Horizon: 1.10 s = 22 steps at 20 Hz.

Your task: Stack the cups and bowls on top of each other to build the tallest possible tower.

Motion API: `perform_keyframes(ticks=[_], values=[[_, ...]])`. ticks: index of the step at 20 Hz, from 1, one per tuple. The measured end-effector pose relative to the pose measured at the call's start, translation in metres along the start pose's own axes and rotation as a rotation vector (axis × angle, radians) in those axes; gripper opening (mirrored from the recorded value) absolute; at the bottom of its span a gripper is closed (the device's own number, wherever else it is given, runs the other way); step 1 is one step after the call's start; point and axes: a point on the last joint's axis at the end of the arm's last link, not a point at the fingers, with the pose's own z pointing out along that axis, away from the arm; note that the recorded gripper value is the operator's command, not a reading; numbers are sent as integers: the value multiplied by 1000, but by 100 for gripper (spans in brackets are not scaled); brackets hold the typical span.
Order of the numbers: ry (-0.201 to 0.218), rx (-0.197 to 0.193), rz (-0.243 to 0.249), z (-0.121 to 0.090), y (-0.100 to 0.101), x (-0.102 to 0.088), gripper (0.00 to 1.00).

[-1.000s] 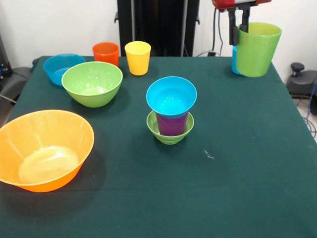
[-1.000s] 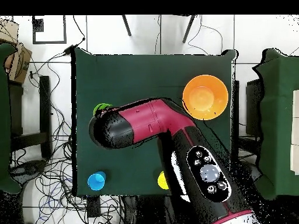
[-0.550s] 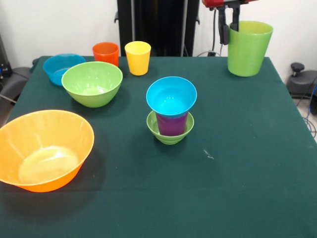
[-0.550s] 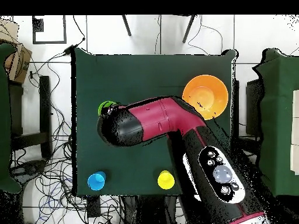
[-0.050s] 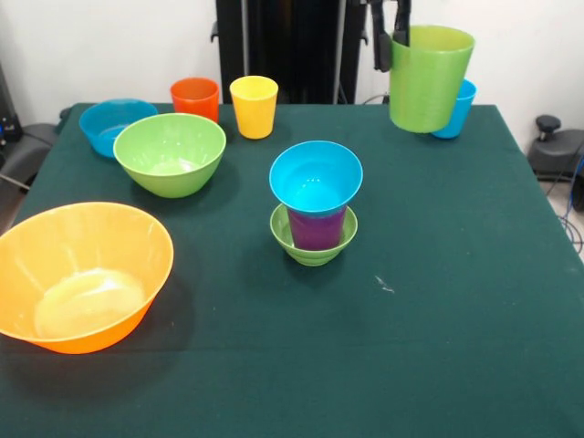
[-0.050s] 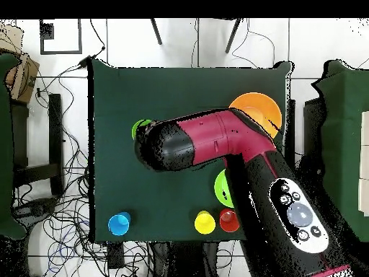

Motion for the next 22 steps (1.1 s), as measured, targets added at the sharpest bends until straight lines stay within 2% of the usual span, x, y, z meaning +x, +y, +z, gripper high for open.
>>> perform_keyframes(ticks=[7,11,22], values=[[-21,-1,-26,-13,-16,-15,0],[-27,-1,-25,-15,-24,-17,0],[-11,32,-74,9,-34,-7,0]])
